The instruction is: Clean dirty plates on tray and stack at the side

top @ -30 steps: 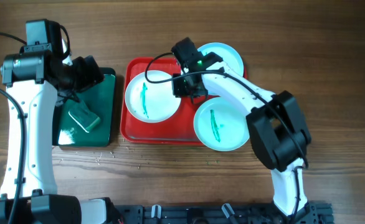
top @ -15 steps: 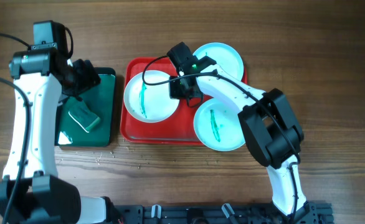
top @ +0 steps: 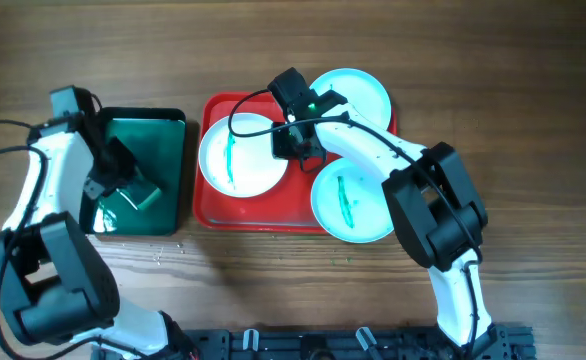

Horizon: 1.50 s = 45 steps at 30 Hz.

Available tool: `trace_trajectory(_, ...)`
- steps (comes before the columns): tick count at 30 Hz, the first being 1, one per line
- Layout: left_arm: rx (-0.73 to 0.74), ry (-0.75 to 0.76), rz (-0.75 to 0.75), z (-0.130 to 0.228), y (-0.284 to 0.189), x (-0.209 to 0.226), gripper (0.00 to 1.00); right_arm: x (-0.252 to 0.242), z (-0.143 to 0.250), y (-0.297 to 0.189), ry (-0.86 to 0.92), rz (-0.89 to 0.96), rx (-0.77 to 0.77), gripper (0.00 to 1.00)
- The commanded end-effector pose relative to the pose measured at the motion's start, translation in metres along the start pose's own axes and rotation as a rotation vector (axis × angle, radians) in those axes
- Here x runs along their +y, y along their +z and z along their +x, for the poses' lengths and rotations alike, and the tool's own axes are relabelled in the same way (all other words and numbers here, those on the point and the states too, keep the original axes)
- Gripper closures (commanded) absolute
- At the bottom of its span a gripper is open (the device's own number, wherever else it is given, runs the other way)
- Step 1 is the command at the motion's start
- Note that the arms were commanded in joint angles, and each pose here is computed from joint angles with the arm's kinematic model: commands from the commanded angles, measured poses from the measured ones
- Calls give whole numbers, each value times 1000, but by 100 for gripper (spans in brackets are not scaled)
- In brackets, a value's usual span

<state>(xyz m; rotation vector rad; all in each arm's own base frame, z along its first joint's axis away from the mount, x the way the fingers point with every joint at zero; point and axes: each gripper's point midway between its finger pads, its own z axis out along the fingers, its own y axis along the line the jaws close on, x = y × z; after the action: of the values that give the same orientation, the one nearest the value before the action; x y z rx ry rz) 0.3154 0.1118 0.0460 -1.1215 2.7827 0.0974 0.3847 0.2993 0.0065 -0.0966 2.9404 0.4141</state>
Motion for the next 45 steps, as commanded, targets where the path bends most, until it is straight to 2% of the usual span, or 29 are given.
trace_trajectory(1, 42, 63, 27, 19, 21, -5, 72, 2, 2, 9, -3, 14, 3, 96)
trace_trajectory(7, 7, 65, 45, 19, 34, -8, 71, 3, 2, 9, -4, 9, 2, 96)
trace_trajectory(13, -5, 64, 51, 17, 35, -10, 75, 3, 2, 9, -5, 8, 1, 96)
trace_trajectory(22, 35, 68, 32, 22, 53, -9, 78, 3, 1, 9, -5, 7, 0, 96)
trace_trajectory(25, 55, 74, 23, 26, 62, -9, 82, 3, 1, 9, -5, 7, -1, 96)
trace_trajectory(27, 55, 74, 23, 26, 62, -10, 96, 3, 1, 9, -5, 6, -2, 96)
trace_trajectory(31, 49, 74, 25, 24, 59, -10, 96, 4, 1, 9, -5, 1, -3, 96)
trace_trajectory(34, 33, 73, 33, 13, 37, -14, 96, 5, 0, 9, -6, -4, -3, 96)
trace_trajectory(39, -80, 173, 109, -22, -39, -31, 96, 13, 1, 8, -40, -49, 12, 96)
trace_trajectory(42, -125, 257, 237, -26, -76, -51, 96, 20, 3, 6, -83, -88, 26, 96)
trace_trajectory(45, -133, 348, 328, -16, -87, -74, 96, 19, 6, 4, -77, -100, 45, 96)
